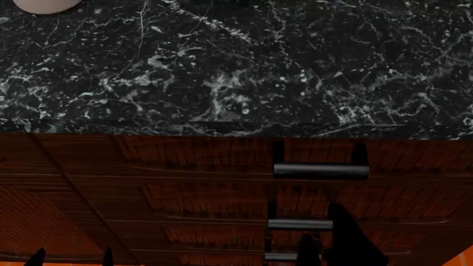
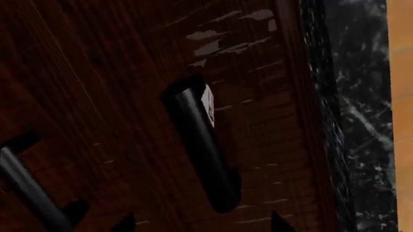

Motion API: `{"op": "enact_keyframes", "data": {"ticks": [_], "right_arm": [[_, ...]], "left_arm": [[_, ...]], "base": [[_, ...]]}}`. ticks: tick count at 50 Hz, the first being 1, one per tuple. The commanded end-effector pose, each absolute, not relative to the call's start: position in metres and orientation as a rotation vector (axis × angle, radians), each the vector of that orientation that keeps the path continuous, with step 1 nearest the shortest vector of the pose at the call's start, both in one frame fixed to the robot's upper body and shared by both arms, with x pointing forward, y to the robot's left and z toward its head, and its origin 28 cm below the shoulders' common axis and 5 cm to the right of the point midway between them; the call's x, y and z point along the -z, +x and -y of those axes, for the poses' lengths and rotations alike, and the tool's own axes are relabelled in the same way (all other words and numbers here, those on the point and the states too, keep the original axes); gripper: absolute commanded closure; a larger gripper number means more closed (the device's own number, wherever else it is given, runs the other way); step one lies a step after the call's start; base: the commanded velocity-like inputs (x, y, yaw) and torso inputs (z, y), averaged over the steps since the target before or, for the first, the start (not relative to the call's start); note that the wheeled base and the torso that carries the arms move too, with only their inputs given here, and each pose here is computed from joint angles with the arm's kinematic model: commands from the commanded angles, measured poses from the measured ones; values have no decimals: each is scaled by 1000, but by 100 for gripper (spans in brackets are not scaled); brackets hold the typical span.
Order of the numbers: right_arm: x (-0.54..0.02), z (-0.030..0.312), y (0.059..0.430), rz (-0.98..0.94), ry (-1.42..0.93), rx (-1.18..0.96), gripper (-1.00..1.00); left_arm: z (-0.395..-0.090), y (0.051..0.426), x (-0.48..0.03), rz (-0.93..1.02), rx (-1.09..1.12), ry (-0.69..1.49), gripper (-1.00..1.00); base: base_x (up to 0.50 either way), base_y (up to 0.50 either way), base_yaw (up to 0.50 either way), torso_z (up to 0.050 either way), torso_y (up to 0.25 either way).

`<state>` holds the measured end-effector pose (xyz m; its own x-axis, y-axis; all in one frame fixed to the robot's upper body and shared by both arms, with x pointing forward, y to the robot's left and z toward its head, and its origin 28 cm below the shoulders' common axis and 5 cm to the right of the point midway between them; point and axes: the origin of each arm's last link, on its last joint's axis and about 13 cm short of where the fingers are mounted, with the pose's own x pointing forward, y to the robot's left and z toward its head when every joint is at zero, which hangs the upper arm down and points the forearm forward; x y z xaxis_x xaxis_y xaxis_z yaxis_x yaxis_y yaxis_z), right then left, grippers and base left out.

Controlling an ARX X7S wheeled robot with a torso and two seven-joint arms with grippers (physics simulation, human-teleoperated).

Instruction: Open the right drawer.

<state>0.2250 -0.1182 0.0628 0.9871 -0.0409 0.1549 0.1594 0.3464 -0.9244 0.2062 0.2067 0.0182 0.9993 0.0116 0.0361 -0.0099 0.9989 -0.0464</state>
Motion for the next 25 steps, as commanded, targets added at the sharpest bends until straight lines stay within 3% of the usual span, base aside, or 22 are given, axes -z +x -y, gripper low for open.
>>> {"op": "enact_keyframes", "data": {"ticks": [1,15,25], "right_arm": [[-71,119,222,157,-1422,154,-100],[-75,125,222,159,-1624,212,-100],[-75,125,222,159,-1624,212,-100]], "left_arm": [[-206,206,-18,33,-8,-44,-100],[-205,206,-18,28,-2,-43,-100],[-205,206,-18,28,-2,-43,-100]], "base": [[0,0,0,0,0],[0,0,0,0,0],[0,0,0,0,0]]}}
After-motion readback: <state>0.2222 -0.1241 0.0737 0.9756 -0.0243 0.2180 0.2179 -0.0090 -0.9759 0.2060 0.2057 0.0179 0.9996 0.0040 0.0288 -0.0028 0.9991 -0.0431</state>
